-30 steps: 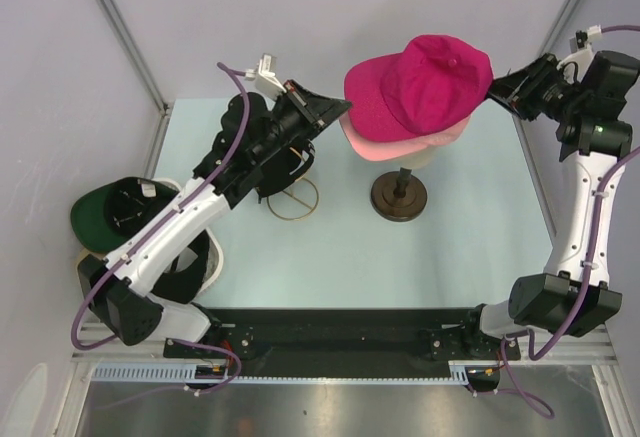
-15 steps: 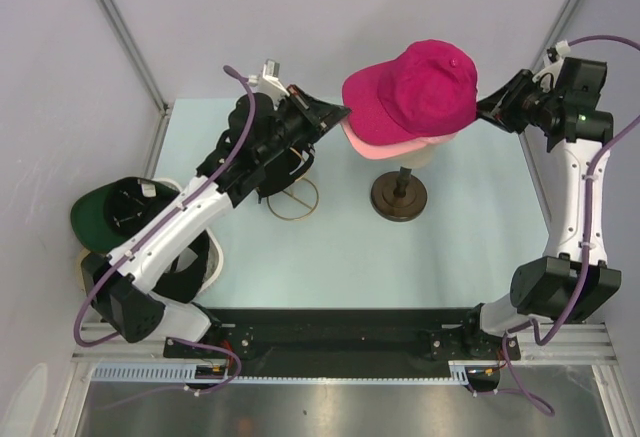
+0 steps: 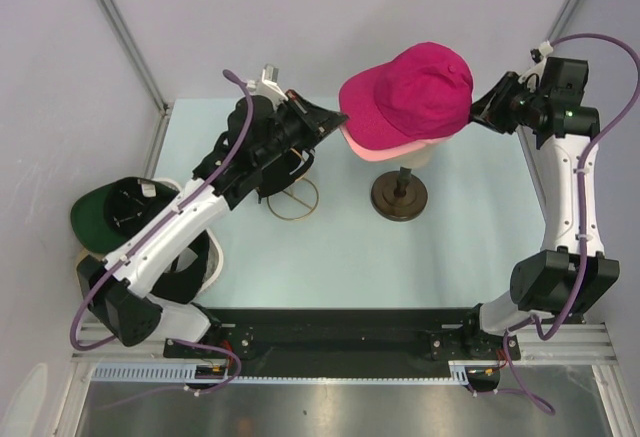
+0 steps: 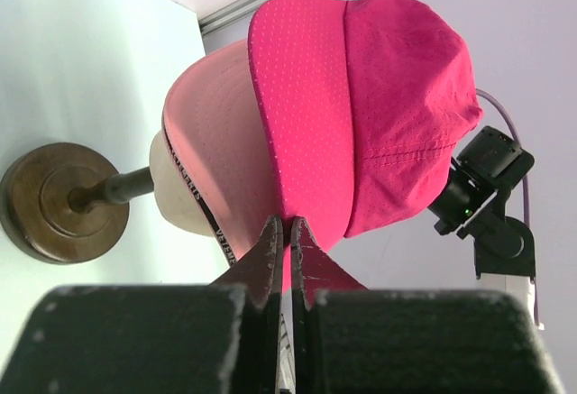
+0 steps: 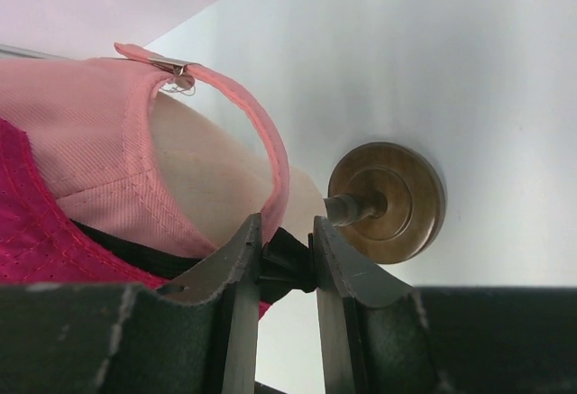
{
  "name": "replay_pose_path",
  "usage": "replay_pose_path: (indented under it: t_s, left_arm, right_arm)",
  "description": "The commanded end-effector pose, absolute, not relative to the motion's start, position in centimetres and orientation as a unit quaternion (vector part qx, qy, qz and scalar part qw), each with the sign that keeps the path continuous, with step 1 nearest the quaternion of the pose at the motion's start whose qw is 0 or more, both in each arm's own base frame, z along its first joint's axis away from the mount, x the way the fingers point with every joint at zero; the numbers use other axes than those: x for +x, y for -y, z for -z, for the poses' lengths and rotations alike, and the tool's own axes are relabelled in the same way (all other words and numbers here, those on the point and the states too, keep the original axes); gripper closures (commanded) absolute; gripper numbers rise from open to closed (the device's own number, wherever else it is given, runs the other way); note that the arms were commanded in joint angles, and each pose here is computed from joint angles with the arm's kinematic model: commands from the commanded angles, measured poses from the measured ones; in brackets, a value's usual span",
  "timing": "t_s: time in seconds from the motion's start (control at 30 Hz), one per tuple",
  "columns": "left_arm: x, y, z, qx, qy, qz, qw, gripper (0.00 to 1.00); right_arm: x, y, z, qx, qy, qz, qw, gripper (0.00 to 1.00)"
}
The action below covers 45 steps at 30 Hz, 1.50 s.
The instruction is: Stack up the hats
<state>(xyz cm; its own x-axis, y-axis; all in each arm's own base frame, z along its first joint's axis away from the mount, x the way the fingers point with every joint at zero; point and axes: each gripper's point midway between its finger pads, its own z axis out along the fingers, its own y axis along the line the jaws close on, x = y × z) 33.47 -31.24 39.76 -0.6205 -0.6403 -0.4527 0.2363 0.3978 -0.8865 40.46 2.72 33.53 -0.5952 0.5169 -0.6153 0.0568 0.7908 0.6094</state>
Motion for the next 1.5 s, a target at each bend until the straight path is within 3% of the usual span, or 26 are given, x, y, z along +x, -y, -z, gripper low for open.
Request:
replay_pose_path:
  t_s: [0.0,0.27,0.93,1.03,1.17,1.27,1.33,1.43,1.47]
  left_arm:
    - [32.8,29.4,-38.9,-0.164,-0.738,0.510,0.411,1.00]
    - [31.7,29.0,-36.6,-0.166,-0.757,0.497,0.389,1.00]
    - [32.9,31.2,-37.2,-0.136,-0.766,0.497,0.385,1.00]
    - [33.3,31.3,-37.8,-0.127,-0.765,0.493,0.395,1.00]
    - [33.7,31.0,-38.4,-0.116,-0.768,0.476,0.413,1.00]
    - [33.9,30.6,-38.7,-0.109,-0.770,0.465,0.423,1.00]
    - [33.8,30.5,-38.9,-0.107,-0.770,0.462,0.427,0.99]
    - [33.7,30.3,-39.3,-0.099,-0.767,0.460,0.436,0.84]
    - [33.6,30.2,-39.4,-0.096,-0.766,0.460,0.438,0.74]
  right_arm:
    - [41.6,-1.6,-32.5,0.172,-0.853,-0.244,0.427,1.00]
    - [42.3,-1.3,-30.7,0.173,-0.866,-0.225,0.412,1.00]
    - [43.3,0.5,-34.4,0.176,-0.847,-0.222,0.449,0.98]
    - [42.6,1.3,-34.9,0.185,-0.843,-0.226,0.451,0.89]
    - [41.6,4.1,-36.3,0.211,-0.827,-0.220,0.472,0.59]
    - [41.0,5.7,-37.6,0.229,-0.811,-0.230,0.486,0.43]
    - [40.9,5.9,-38.1,0.231,-0.806,-0.234,0.493,0.38]
    - [41.0,5.9,-38.8,0.227,-0.800,-0.241,0.500,0.28]
    - [41.0,5.7,-39.0,0.228,-0.798,-0.247,0.501,0.26]
